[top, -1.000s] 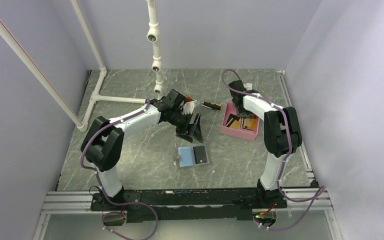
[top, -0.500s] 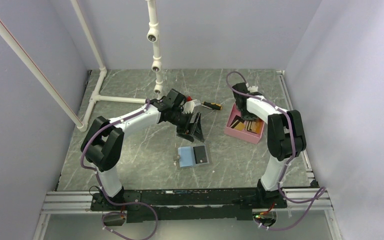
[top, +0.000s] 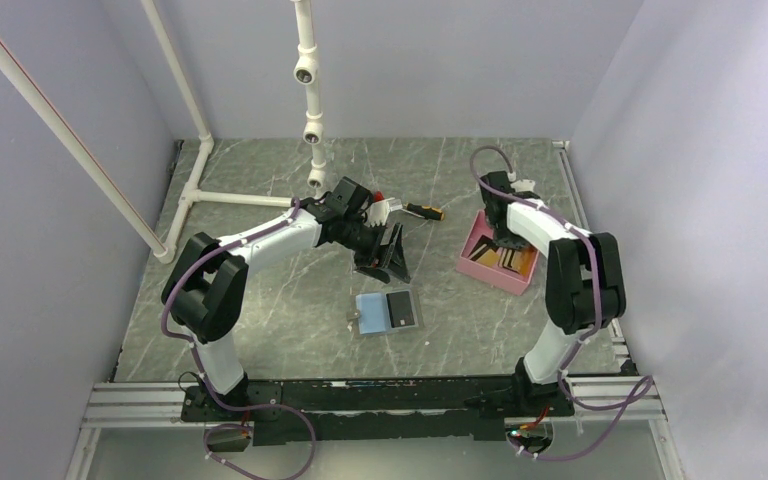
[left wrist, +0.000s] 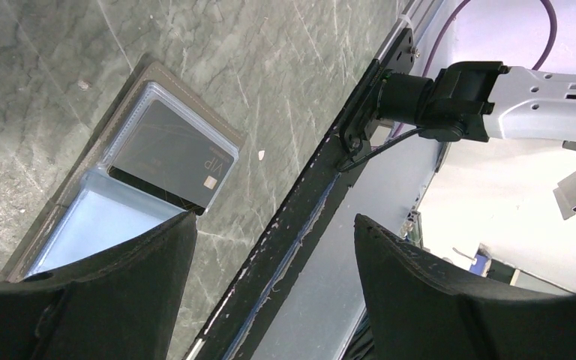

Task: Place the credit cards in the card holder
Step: Pick up the credit card from the storage box.

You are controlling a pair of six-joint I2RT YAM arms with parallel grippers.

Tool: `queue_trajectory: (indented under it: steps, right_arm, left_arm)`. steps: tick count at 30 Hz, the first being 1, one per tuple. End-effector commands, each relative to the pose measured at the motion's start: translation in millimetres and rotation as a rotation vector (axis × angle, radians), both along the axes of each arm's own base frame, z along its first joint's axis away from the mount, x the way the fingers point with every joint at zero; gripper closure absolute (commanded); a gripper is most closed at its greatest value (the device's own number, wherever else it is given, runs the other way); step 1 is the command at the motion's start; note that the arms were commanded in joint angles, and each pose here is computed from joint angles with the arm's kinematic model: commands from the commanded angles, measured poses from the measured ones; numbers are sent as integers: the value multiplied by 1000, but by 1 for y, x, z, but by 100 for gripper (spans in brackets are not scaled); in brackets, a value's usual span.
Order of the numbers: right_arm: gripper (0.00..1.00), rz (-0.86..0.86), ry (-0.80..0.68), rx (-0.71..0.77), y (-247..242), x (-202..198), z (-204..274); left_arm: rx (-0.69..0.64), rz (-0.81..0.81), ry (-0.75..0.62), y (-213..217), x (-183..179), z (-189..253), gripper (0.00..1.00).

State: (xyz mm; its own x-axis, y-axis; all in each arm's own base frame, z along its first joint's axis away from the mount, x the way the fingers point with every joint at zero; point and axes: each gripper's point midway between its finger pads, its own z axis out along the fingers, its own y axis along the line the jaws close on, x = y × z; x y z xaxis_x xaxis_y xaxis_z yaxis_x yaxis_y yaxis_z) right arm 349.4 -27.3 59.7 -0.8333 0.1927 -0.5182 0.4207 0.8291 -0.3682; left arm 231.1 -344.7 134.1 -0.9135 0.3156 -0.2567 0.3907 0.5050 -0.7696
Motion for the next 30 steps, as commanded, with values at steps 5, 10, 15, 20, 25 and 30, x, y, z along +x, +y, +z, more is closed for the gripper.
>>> queue_trajectory:
  steps: [5,10,15,20,25,30]
  right_arm:
    - [81,-72,-96,129,-12,-10,12]
    - [81,-105,-144,192,-20,-16,16]
    - [82,-134,-158,246,-27,-25,12]
    - [80,-146,-167,311,-31,-31,4]
    - [76,-144,-201,370,-30,-30,3]
    - [76,-157,-188,378,-34,-32,-3]
  left_arm:
    - [-56,-12,-5,-7,2,12,18]
    - [-64,-16,0,-8,2,12,18]
    - [-69,-19,8,-9,1,12,18]
    - [-74,-22,14,-10,-1,12,19]
    - [-71,-24,15,-9,-2,12,18]
    - [-73,-25,13,-9,-2,13,18]
